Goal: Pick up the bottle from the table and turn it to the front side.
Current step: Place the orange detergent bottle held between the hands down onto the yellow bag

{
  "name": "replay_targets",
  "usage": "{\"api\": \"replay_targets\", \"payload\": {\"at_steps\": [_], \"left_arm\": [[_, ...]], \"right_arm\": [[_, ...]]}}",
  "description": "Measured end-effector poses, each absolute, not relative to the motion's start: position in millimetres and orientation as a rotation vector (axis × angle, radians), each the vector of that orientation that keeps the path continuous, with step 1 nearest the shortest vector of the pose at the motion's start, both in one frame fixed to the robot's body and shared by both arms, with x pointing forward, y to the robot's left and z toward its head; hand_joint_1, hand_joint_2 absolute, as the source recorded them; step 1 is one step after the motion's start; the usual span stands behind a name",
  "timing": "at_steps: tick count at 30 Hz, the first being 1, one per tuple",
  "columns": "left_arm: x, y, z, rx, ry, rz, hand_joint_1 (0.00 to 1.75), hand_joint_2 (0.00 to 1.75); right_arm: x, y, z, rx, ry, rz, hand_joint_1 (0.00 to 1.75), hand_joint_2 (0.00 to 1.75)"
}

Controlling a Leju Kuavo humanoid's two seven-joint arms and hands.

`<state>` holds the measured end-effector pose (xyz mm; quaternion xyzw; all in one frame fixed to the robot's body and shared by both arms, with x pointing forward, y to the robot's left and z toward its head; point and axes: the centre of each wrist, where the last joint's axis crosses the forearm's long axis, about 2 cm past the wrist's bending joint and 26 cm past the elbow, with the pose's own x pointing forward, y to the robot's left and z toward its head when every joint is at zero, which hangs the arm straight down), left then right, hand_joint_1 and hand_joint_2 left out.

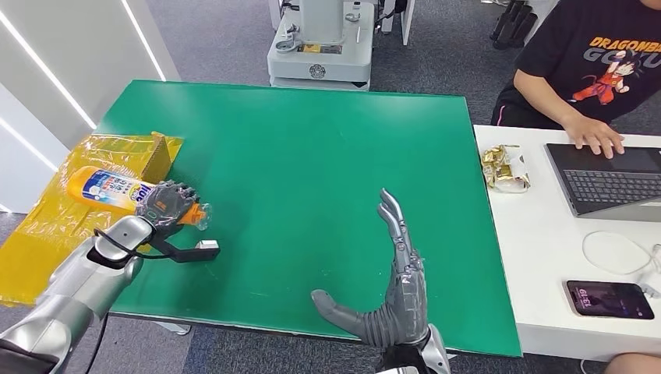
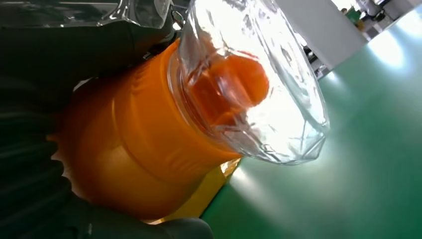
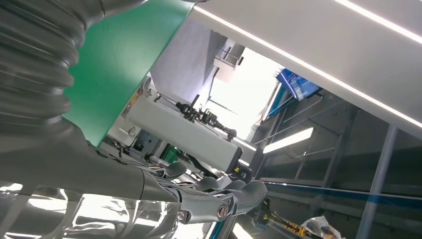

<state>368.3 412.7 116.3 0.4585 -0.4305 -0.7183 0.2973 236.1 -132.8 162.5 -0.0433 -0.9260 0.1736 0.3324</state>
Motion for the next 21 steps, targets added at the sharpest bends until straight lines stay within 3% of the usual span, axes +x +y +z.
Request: {"api": "replay_targets", "payload": {"at_steps": [12,13,17,21], "left_arm": [[375.4,417.3,108.2,1.03,-1.07,-1.764,1.75,1.75],[375.1,417.8,107.3,1.022,-1.069,-1.757,1.69,1.75],[374.6,420.0,105.7,1.01,-1.065,-1.738,0.05,1.75],[374.6,421.1,105.6,1.014,-1.065,-1.725,0.0,1.75]], "right_arm": [[237.2,-131.8,162.3,-0.127,-2.419,0.442,0.0,1.75],[237.5,-131.8,162.4,-0.129,-2.418,0.442,0.0,1.75],[238.9,-131.6,162.5,-0.131,-2.414,0.444,0.0,1.75],[241.1,-130.5,162.8,-0.12,-2.413,0.455,0.0,1.75]]}}
